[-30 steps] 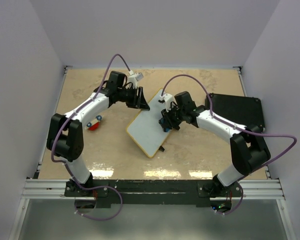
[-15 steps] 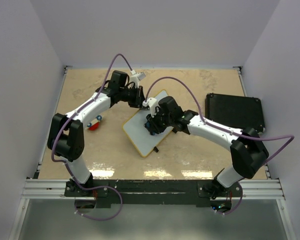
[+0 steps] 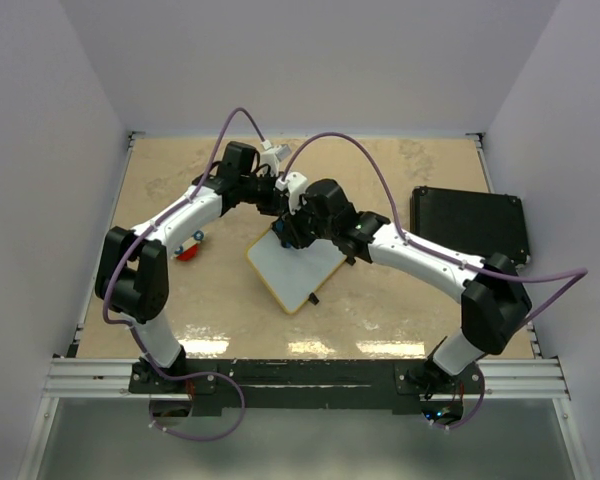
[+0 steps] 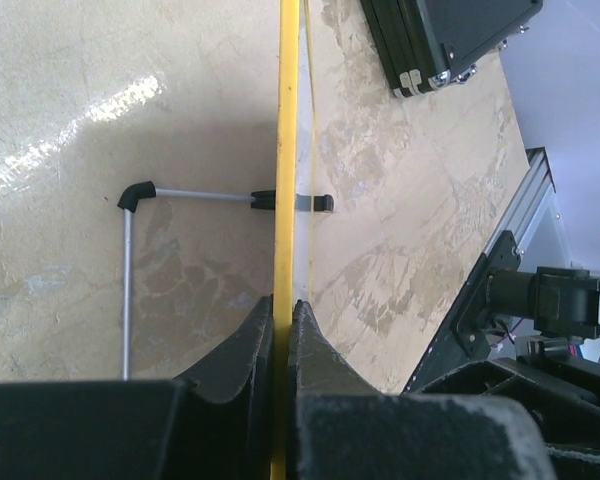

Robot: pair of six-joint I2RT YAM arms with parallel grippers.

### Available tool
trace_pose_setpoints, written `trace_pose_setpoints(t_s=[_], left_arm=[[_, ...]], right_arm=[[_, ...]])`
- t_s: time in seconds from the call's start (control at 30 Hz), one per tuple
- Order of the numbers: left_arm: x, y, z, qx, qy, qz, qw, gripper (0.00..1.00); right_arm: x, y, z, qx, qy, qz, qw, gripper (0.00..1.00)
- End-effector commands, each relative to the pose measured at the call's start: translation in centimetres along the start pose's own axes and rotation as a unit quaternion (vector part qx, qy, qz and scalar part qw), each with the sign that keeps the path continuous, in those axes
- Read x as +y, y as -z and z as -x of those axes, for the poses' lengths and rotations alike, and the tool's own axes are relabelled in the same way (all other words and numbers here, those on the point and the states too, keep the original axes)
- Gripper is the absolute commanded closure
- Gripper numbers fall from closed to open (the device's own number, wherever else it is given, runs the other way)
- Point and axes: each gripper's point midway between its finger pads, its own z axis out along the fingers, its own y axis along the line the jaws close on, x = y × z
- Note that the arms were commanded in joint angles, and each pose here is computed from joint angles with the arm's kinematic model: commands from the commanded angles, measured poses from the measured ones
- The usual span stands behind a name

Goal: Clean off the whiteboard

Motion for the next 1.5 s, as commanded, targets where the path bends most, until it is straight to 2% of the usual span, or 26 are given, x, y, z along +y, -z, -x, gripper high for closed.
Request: trace_pose_setpoints(t_s=[0.0, 0.17, 0.23, 0.27, 0.47, 0.7, 0.8, 0.97, 1.3, 1.47], left_arm=[[-0.1, 0.6, 0.4, -0.017, -0.007, 0.021, 1.000, 1.00], [0.0, 0.8, 0.4, -0.017, -0.011, 0.025, 0.999, 1.00], [0.1, 0.8, 0.4, -0.017, -0.011, 0.025, 0.999, 1.00], [0.0, 0.7, 0.4, -0.017, -0.011, 0.024, 0.999, 1.00], [0.0, 0.5, 0.5, -0.015, -0.010, 0.018, 1.000, 1.00], [0.2, 0.6, 0.0, -0.011, -0.011, 0.023, 1.000, 1.00], [0.3, 0.7, 0.0, -0.011, -0.018, 0.025, 0.999, 1.00], [0.4, 1.2, 0.2, -0.010, -0.018, 0.023, 1.000, 1.00], [1.3, 3.0, 2.0, -0.034, -0.006, 0.008, 0.999, 1.00], [1.8, 3.6, 2.2, -0.041, 0.003, 0.001, 0.999, 1.00]], right_arm=[[-0.5, -1.0, 0.4, -0.002, -0.007, -0.015, 1.000, 1.00], [-0.4, -1.0, -4.8, 0.068, 0.007, -0.001, 0.998, 1.00], [0.0, -0.2, -5.3, 0.062, 0.019, 0.012, 0.998, 1.00], [0.1, 0.0, -6.9, 0.075, 0.022, 0.015, 0.997, 1.00], [2.0, 0.7, -8.6, 0.049, 0.086, 0.028, 0.995, 1.00], [6.9, -0.1, -9.4, 0.040, 0.163, 0.048, 0.985, 1.00], [5.7, -0.8, -11.1, 0.065, 0.181, 0.018, 0.981, 1.00], [3.6, -0.1, -11.3, 0.079, 0.225, -0.014, 0.971, 1.00], [-0.6, 1.1, -12.2, 0.092, 0.228, -0.032, 0.969, 1.00], [-3.9, 1.1, -11.3, 0.083, 0.220, -0.068, 0.970, 1.00]])
